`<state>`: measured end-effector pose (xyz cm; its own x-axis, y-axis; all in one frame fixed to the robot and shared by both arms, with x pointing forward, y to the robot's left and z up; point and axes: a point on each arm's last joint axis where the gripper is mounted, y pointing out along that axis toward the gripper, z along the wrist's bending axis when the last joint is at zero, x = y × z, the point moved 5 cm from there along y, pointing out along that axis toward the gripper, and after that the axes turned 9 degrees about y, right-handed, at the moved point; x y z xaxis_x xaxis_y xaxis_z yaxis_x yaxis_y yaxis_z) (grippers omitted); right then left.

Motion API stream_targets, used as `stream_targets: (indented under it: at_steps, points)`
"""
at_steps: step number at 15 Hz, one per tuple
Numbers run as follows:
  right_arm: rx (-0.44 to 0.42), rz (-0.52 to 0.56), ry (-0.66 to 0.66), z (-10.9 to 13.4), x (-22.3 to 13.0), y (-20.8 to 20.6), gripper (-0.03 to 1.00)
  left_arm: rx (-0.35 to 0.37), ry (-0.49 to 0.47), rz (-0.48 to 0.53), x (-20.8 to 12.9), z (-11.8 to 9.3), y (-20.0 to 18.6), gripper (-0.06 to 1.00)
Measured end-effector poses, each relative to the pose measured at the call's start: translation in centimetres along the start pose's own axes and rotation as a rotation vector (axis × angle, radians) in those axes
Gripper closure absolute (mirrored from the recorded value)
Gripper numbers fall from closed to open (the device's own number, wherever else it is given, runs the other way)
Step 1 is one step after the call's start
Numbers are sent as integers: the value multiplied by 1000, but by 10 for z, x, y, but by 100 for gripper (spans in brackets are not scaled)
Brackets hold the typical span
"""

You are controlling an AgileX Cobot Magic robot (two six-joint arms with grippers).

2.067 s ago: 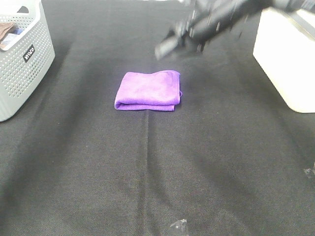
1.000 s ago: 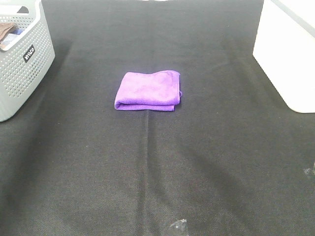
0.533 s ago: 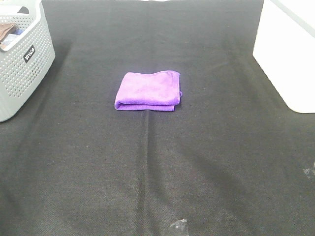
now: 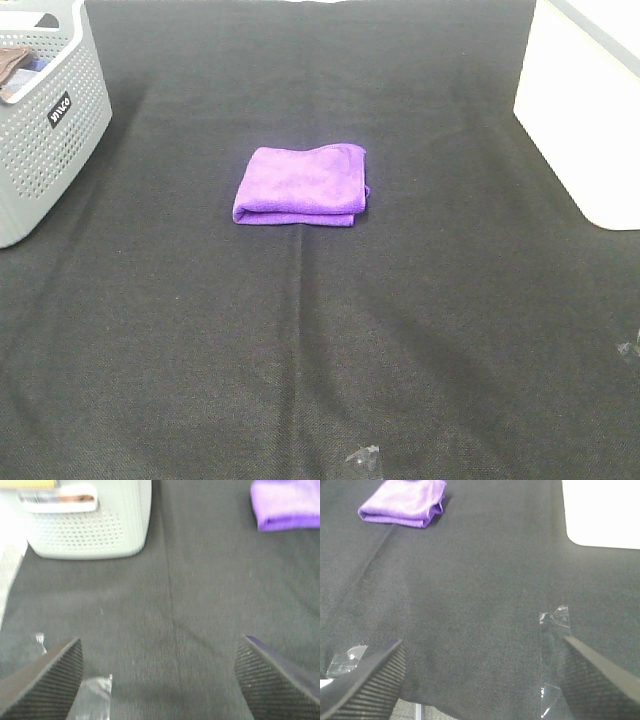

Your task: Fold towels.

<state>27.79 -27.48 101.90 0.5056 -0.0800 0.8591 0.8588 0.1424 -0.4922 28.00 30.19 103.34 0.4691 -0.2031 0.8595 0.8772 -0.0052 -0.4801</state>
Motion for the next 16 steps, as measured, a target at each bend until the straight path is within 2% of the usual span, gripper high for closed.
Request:
stream_targets:
  at_steps: [2,12,16]
  points:
    - [-1,3,0,0,-1,1,18,-2,-7,-31,-3,-2,-4,18]
    - [-27,27,19,-5,-6,4,18,-1,-22,-32,-3,-2,-5,18]
    - [-22,28,15,-4,-6,4,18,61,-65,-20,-3,0,-5,18]
